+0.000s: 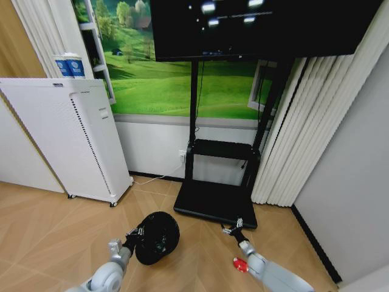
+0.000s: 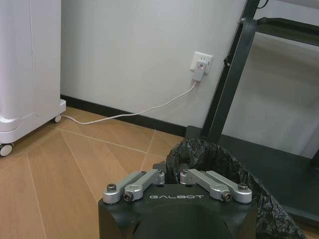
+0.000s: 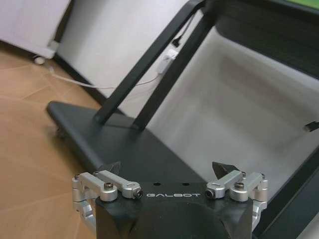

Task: Pick up the trash bin and place the garbage on the floor into it.

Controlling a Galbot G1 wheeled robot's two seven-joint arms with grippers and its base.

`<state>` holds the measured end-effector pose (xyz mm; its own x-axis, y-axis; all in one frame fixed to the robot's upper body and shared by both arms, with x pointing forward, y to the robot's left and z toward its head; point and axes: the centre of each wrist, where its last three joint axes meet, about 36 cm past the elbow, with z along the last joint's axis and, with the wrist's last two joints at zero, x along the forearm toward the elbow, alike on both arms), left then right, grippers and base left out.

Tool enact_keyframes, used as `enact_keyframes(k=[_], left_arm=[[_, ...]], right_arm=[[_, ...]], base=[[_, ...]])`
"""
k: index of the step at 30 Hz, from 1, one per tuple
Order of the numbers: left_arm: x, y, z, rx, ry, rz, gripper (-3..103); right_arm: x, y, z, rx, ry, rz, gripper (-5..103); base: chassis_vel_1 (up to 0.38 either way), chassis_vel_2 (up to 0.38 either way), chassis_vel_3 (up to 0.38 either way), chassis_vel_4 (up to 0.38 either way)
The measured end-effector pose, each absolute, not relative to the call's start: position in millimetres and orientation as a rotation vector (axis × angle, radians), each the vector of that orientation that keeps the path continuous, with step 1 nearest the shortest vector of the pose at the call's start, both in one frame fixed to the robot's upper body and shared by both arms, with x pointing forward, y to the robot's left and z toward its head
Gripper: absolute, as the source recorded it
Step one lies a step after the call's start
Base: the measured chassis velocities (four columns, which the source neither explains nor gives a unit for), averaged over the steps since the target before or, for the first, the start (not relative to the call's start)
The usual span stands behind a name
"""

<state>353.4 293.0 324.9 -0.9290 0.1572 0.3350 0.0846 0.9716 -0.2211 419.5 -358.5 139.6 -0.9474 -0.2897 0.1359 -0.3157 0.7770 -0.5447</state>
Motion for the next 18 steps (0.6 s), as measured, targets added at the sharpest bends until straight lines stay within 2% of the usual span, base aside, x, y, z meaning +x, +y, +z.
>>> enact_keyframes(k=[10,18], left_arm=[[328.0,281.6,320.6,-0.178,-2.736,0.320,7],[297.4,277.7,311.1,-0.139,-2.687,0.352,7]], right_arm=[[392.9,-389.5,121.5,0.569,-2.811,0.966,100],[386.1,-396.2,114.0,0.565,-2.777,0.971,100]], base=[[0.000,0.000,0.000,0.000],[0.000,0.000,0.000,0.000]])
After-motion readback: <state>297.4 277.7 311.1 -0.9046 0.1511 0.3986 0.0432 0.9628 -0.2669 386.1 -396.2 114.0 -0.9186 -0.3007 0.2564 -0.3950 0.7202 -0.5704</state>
